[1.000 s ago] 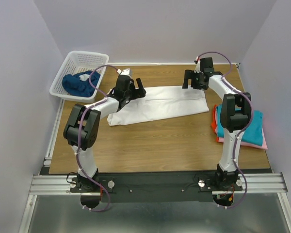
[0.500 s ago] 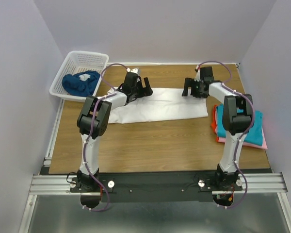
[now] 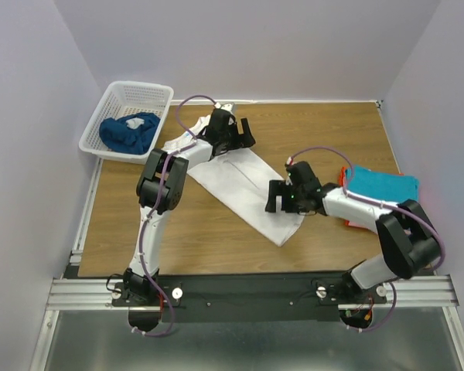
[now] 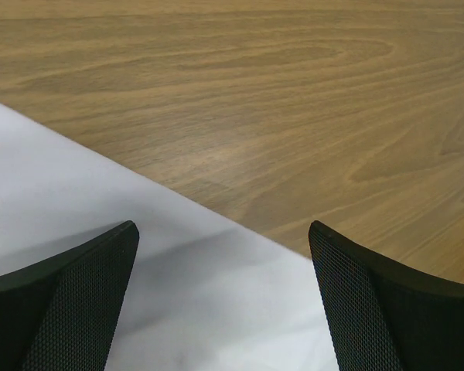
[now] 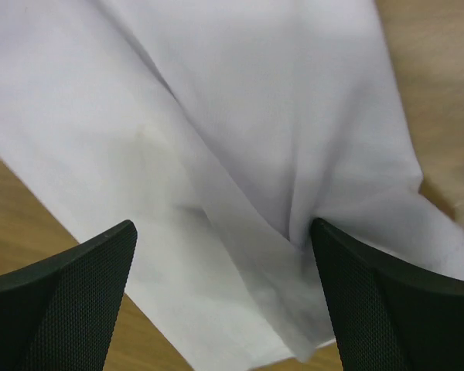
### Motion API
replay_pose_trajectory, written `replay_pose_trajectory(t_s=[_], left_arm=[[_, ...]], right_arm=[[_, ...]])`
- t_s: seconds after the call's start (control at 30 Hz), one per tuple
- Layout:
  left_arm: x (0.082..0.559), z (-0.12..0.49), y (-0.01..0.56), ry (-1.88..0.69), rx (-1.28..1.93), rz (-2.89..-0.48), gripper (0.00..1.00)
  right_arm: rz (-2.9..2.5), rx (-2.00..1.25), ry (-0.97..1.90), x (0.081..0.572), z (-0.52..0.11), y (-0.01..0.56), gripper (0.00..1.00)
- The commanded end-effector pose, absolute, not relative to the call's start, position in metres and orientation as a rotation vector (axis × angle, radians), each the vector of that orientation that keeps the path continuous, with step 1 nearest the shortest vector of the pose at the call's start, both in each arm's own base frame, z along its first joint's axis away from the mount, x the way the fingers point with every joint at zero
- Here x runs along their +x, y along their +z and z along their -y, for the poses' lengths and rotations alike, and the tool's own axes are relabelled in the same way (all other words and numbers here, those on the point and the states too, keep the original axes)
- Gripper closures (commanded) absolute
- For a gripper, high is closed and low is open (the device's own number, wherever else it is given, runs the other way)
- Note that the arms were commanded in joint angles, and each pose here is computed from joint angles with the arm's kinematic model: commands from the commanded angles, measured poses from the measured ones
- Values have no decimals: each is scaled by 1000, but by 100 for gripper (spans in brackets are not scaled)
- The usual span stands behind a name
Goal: Fold and stack the t-shirts
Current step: Fold the tshirt
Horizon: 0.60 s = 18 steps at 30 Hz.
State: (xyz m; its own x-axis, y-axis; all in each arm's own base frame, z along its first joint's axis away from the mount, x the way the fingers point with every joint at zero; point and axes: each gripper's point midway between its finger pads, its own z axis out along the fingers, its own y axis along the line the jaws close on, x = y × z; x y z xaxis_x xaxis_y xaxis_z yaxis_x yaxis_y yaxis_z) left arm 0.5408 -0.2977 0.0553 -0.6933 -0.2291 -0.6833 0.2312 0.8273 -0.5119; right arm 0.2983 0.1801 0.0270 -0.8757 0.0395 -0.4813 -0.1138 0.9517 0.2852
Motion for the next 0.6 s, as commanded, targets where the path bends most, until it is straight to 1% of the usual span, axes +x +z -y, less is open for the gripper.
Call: replay_pose_trajectory(t_s=[0.0, 0.03, 0.07, 0.1, 0.2, 0.33, 0.37, 0.47, 0.57], left_arm=[[519, 316, 27, -775, 64, -2316, 2], [523, 321, 33, -783, 71, -2298, 2], [517, 323, 21, -777, 71, -2345, 2], [518, 327, 23, -778, 77, -2341, 2], [516, 345, 32, -792, 105, -2324, 2], [518, 365, 45, -806, 142, -2303, 2], [516, 364, 38, -792, 145, -2333, 2], [517, 368, 39, -800, 175, -2335, 2], [515, 373, 46, -835, 210, -2321, 2]], right_arm=[[-2880, 0, 449, 186, -186, -10, 0], [-2900, -14, 531, 171, -196, -6, 0], [-2897, -77, 590, 157, -206, 0, 0], [-2913, -95, 612, 146, -208, 0, 0], [-2909, -176, 710, 127, -226, 12, 0], [-2875, -283, 773, 121, -241, 23, 0], [-2873, -324, 798, 117, -244, 26, 0], [-2858, -418, 872, 110, -253, 32, 0], [-2821, -439, 877, 116, -259, 40, 0]])
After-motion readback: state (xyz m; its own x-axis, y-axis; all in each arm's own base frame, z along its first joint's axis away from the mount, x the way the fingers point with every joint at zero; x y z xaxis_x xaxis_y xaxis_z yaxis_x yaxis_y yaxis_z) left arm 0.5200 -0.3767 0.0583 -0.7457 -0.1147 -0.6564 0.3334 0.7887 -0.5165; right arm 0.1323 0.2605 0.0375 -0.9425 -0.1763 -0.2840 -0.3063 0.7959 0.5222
